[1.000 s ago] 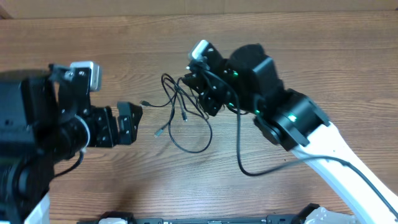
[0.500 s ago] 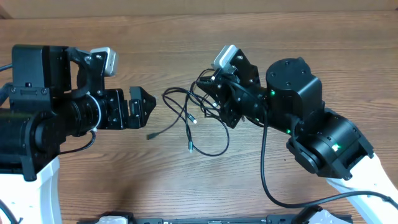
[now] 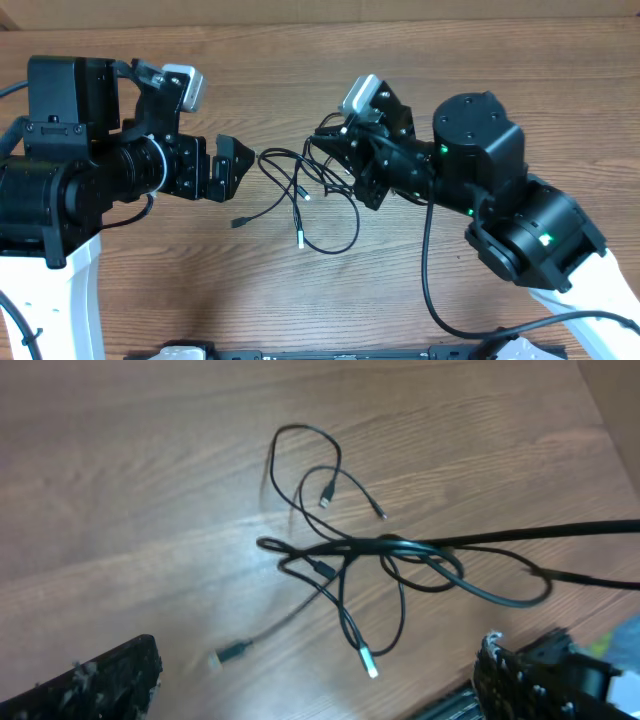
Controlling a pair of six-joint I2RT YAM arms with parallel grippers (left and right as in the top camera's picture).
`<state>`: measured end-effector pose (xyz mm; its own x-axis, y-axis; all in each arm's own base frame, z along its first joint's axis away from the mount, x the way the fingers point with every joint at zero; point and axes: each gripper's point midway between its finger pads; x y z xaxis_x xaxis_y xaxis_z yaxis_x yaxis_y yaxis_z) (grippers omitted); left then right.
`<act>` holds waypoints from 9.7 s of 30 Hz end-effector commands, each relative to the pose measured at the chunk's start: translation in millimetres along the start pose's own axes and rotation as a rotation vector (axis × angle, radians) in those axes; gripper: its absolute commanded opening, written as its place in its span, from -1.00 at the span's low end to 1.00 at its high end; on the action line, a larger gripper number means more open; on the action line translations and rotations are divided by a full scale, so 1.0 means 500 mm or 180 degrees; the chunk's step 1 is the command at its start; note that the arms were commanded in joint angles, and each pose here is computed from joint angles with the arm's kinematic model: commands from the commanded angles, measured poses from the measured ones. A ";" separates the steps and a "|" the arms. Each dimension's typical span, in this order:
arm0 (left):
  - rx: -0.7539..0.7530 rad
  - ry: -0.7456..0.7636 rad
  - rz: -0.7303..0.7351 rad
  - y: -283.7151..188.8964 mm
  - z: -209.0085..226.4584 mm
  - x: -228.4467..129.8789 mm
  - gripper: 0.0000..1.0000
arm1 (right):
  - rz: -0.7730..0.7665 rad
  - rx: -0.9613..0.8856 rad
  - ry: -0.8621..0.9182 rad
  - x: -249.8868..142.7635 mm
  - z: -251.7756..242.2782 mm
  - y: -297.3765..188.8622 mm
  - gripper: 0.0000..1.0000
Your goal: Untangle cables
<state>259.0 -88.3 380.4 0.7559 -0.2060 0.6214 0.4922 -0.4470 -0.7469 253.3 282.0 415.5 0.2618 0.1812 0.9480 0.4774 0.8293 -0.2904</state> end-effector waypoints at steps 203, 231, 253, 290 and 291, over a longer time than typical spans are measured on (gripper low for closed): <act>-0.0522 -0.2167 -0.1334 -0.014 0.029 0.213 -0.92 | 0.1072 -0.3697 0.2058 -0.307 -0.646 -0.244 -0.92; -0.0965 -0.2025 -0.0986 -0.014 -0.027 0.182 -0.92 | 0.0897 0.1052 0.1144 -0.208 -0.210 -0.030 0.27; -0.0845 -0.3009 -0.0954 0.002 -0.015 0.184 -0.92 | 0.0409 0.1689 0.0177 -0.098 -0.052 0.098 0.23; -0.1303 -0.2127 -0.0799 0.026 -0.146 0.206 -0.46 | -0.0090 -0.0009 0.1553 -0.030 -0.366 0.042 -0.92; -0.1290 -0.2129 -0.0778 0.028 -0.145 0.203 -0.46 | -0.0118 -0.0079 0.1575 -0.031 -0.385 0.030 -0.92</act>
<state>318.7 -174.4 441.6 0.8024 0.4915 0.3384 0.5956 -0.6943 -0.4040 406.8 210.7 361.7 0.6123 -0.0665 0.7878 0.4503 0.8483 -0.2784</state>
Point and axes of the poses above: each gripper's point midway between its finger pads, its own y axis out along the fingers, its own z axis along the line the jaws close on, x = y × z, and after that the axes turned 7 degrees about y, right-handed
